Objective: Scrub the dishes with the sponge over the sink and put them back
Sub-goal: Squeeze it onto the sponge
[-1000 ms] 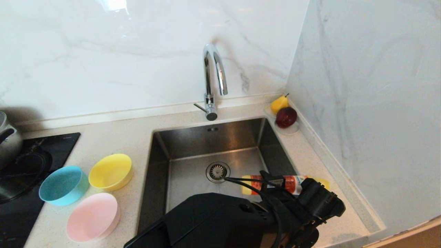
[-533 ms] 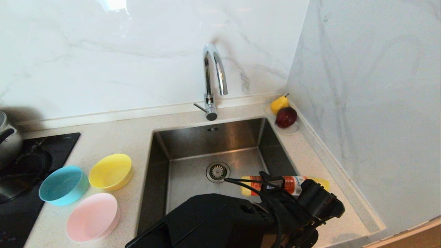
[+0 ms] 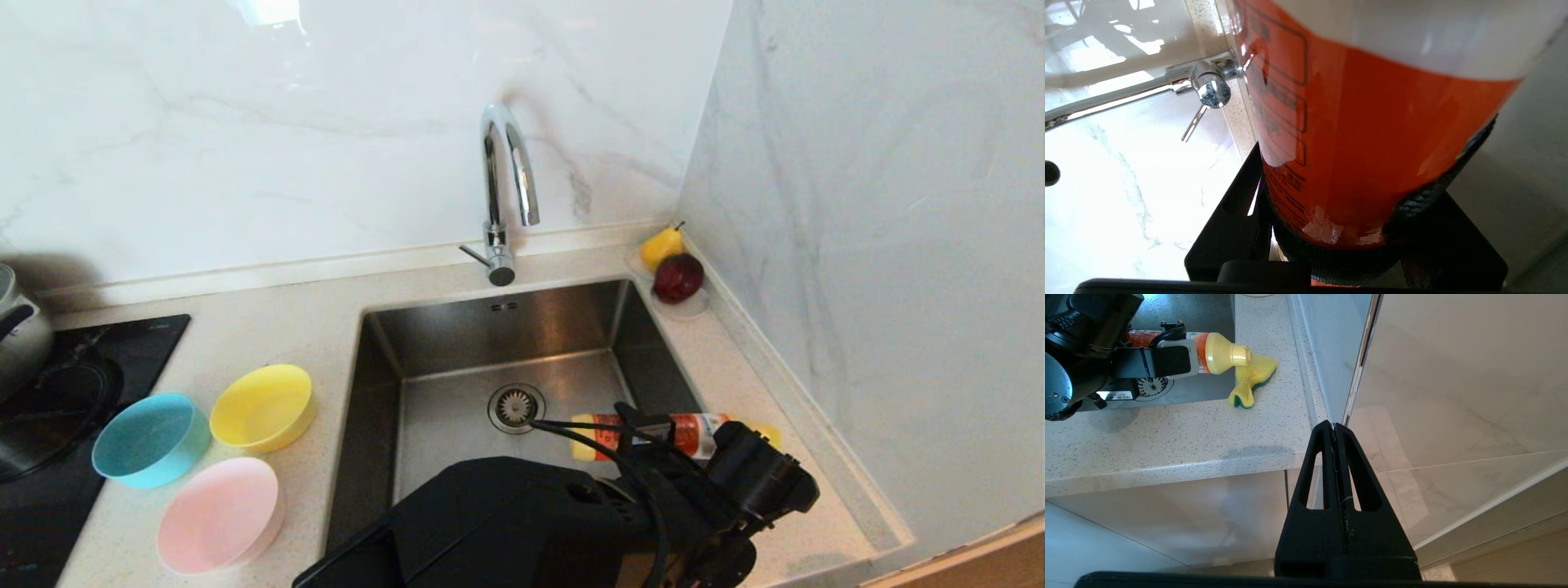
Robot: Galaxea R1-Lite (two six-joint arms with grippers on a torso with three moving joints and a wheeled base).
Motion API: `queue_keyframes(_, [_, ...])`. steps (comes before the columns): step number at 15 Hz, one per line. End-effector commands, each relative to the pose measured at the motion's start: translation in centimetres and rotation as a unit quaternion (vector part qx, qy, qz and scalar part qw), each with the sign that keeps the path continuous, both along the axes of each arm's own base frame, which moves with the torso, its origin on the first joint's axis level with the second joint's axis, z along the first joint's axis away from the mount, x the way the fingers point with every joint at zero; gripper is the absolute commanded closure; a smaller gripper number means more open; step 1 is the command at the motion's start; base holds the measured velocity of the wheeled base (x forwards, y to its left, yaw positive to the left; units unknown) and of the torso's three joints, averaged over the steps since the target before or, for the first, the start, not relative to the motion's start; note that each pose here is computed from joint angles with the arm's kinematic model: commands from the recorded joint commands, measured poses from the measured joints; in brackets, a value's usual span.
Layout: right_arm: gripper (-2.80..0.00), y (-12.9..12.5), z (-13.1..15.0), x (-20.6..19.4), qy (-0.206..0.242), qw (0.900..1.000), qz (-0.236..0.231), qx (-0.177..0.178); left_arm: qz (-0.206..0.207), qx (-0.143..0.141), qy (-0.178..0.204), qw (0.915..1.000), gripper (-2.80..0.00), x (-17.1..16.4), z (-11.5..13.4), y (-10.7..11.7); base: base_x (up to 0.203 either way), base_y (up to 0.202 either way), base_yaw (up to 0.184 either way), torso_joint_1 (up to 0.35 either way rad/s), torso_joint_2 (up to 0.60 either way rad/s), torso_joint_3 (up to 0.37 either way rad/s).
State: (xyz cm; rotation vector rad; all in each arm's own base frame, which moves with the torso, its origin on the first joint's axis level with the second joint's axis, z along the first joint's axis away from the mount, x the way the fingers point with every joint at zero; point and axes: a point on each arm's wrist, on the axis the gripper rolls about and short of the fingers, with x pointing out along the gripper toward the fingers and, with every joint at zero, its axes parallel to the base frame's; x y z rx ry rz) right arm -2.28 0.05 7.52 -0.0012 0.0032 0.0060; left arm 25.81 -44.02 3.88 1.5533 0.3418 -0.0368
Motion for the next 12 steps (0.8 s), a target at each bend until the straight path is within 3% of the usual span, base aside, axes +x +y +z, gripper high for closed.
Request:
queue_keyframes(1, [0.0,0.0,0.0,0.01,0.001,1.0,0.0,0.0,0.001,0.003,-0.002,1.0,0.0,-0.03,0.46,0.07,0.0,0.0,0.0,0.0,0.0,0.0])
queue_keyframes(12, [0.0,0.0,0.0,0.01,0.001,1.0,0.0,0.0,0.0,0.01,0.0,1.0,0.0,-0.1,0.11,0.05,0.0,0.0,0.0,0.0,0.0,0.0])
